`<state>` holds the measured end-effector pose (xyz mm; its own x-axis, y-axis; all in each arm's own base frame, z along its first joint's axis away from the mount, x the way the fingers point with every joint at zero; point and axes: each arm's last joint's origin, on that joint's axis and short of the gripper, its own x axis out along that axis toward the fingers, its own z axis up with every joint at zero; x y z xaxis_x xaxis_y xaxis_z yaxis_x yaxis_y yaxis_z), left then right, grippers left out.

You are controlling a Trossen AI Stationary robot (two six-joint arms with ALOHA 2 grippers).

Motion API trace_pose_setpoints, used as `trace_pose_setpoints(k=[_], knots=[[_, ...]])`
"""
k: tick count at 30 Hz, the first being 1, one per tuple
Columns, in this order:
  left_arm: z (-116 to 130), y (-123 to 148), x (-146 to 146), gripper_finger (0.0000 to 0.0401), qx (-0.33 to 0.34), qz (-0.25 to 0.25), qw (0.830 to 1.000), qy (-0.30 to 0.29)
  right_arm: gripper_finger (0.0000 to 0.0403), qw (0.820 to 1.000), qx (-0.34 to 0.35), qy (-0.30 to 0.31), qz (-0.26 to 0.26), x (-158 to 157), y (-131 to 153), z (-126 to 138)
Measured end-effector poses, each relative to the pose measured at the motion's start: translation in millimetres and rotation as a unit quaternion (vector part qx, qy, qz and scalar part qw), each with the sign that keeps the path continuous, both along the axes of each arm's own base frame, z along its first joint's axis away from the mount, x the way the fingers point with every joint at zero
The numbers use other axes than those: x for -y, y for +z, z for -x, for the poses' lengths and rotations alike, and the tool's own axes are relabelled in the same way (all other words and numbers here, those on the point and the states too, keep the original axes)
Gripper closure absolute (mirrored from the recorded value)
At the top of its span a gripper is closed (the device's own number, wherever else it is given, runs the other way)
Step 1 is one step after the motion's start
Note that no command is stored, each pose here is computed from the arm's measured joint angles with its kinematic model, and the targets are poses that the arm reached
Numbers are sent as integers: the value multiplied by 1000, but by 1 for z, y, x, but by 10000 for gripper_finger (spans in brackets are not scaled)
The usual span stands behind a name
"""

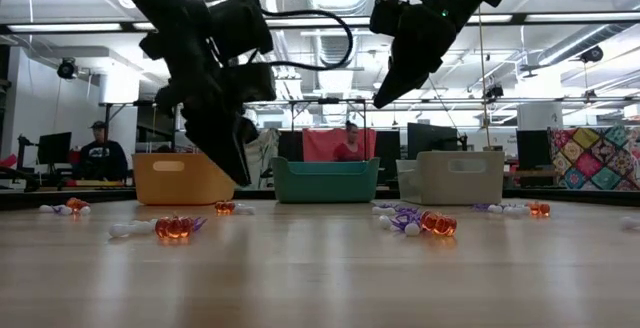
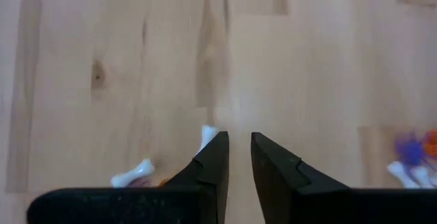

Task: Sort Halloween decoration
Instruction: Put the white bone toy into the yellow bin

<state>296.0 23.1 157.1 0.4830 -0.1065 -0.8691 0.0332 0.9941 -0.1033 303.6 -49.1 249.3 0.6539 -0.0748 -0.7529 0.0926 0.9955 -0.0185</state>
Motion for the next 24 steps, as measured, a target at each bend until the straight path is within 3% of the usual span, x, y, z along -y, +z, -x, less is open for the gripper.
trace_pose_setpoints(k=[7, 24], knots=[[-1, -7, -4, 325, -18, -64, 997, 38, 330, 1000, 0, -2, -2, 0, 0, 0], [-2, -6, 4, 321, -12, -44, 999, 27, 330, 1000, 1, -7, -7, 0, 0, 0]])
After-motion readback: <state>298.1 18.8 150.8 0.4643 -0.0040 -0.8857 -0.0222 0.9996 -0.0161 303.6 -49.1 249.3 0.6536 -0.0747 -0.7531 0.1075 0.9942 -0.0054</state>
